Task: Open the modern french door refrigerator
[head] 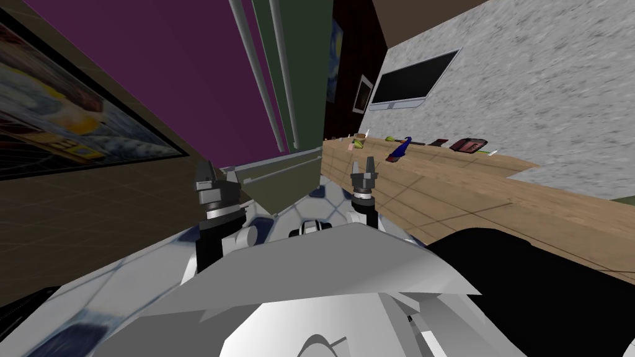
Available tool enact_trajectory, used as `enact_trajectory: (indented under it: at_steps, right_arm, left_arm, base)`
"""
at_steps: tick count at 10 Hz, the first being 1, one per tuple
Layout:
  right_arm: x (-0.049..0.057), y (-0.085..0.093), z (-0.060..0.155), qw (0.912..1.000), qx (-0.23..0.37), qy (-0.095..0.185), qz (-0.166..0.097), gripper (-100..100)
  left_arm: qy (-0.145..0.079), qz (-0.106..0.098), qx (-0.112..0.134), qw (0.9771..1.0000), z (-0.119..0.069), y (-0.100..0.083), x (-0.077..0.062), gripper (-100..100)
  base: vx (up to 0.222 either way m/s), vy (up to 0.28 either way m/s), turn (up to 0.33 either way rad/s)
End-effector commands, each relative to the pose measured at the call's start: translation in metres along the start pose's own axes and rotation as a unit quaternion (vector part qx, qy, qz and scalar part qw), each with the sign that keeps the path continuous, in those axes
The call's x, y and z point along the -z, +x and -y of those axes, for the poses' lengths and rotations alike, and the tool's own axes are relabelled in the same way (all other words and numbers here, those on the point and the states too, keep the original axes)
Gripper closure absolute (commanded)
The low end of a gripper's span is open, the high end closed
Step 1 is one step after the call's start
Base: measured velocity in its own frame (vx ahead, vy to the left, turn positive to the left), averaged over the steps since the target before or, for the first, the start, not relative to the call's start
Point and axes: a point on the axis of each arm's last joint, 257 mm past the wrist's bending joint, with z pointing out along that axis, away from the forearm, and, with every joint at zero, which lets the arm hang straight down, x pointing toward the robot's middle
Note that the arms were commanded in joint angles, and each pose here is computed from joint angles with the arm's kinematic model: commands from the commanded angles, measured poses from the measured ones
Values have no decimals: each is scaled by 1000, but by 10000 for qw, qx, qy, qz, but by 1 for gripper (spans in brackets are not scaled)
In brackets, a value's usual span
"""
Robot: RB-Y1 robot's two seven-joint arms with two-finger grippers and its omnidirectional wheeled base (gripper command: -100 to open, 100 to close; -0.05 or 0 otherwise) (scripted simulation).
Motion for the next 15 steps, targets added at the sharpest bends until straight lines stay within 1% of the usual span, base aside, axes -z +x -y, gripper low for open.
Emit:
enact_trajectory:
  at_steps: [1,2,4,7,10,11,12,14,15]
  right_arm:
    - [0,0,0,10000,0,1,0,0]
    - [0,0,0,10000,0,1,0,0]
    - [0,0,0,10000,0,1,0,0]
    - [0,0,0,10000,0,1,0,0]
    - [0,0,0,10000,1,2,0,0]
    - [0,0,0,10000,0,2,0,0]
    - [0,0,0,10000,0,1,0,0]
    - [0,0,0,10000,0,2,0,0]
    - [0,0,0,10000,0,1,0,0]
  left_arm:
    - [50,-362,-153,9992,-7,9,2,-100]
    - [59,-489,-207,9986,-12,12,3,-100]
    - [53,-666,-283,9974,-24,15,7,-100]
    - [14,-824,-358,9960,-46,15,15,-100]
    - [1,-886,-395,9953,-66,11,23,-100]
    - [-53,-889,-398,9952,-71,11,25,-100]
    - [-80,-895,-405,9951,-80,9,29,-100]
    - [-85,-885,-409,9952,-94,4,35,-100]
    - [-143,-888,-413,9951,-99,4,38,-100]
  base:
    - [32,-7,17]
    - [44,-2,24]
    - [66,3,32]
    - [82,4,40]
    - [103,-4,46]
    - [68,-3,16]
    - [61,4,31]
    - [91,-6,54]
    - [66,-10,20]
